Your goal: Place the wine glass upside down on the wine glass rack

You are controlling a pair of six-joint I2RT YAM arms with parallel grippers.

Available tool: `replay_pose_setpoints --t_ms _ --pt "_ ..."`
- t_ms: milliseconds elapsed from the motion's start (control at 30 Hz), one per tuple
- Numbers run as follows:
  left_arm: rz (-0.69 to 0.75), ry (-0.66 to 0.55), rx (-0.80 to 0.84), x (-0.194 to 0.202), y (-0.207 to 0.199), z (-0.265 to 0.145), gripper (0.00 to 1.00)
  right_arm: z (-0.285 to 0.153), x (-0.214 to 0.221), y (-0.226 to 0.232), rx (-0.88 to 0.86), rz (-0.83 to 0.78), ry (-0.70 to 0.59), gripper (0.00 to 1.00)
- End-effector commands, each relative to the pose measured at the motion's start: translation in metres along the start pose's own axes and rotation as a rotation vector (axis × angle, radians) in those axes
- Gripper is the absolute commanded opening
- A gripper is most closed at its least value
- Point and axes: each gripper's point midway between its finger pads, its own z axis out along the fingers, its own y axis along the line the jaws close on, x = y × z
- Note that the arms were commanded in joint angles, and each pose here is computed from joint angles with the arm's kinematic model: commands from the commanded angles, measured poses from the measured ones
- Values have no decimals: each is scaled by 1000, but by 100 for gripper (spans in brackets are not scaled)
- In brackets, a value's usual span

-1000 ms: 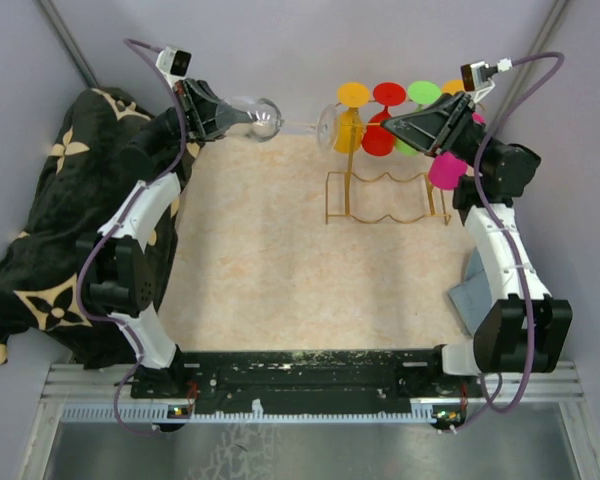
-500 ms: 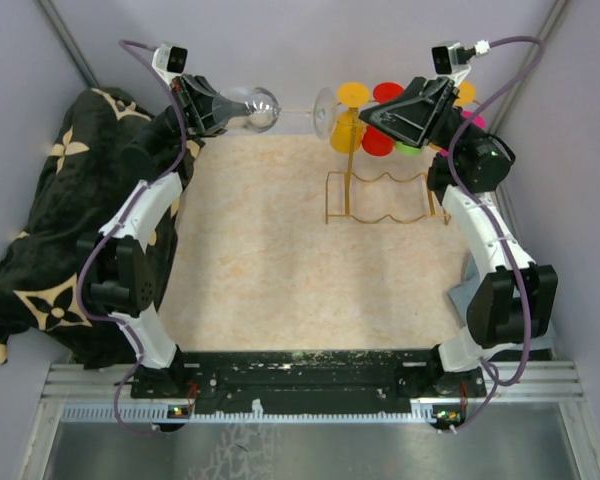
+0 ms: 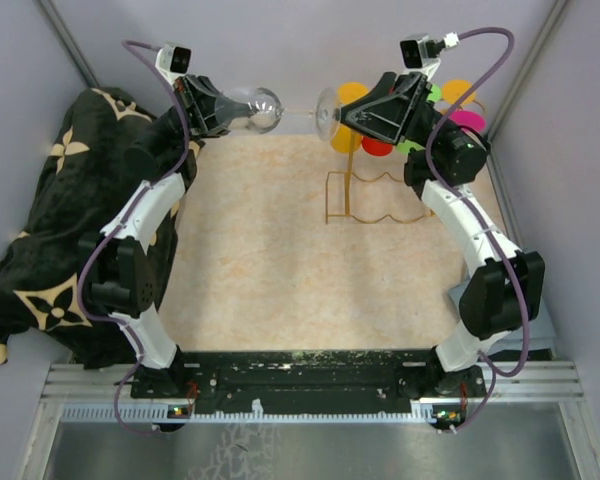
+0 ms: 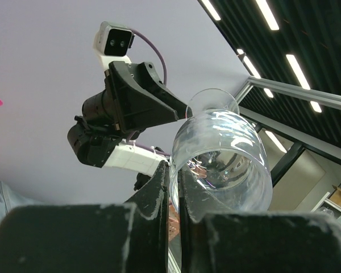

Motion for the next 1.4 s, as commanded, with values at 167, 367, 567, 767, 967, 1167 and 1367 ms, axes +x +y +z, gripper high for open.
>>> replay_pose_setpoints --t_ms 167,367,567,767,967,1167,1367 --pt "120 44 183 23 -61 2 0 17 2 20 -88 -44 3 38" --pt "118 36 183 22 -59 2 0 23 5 26 -119 -33 8 38" --pt "121 32 194 22 -61 4 0 30 10 29 -141 -17 18 32" --pt "120 36 191 23 -61 3 0 35 13 29 -154 -2 25 21" --pt "119 34 191 23 -61 4 0 36 14 30 -159 9 22 2" --pt "118 37 190 23 -60 4 10 36 13 34 -174 3 14 0" --pt "109 33 180 24 -55 1 34 38 11 40 -185 -9 10 0"
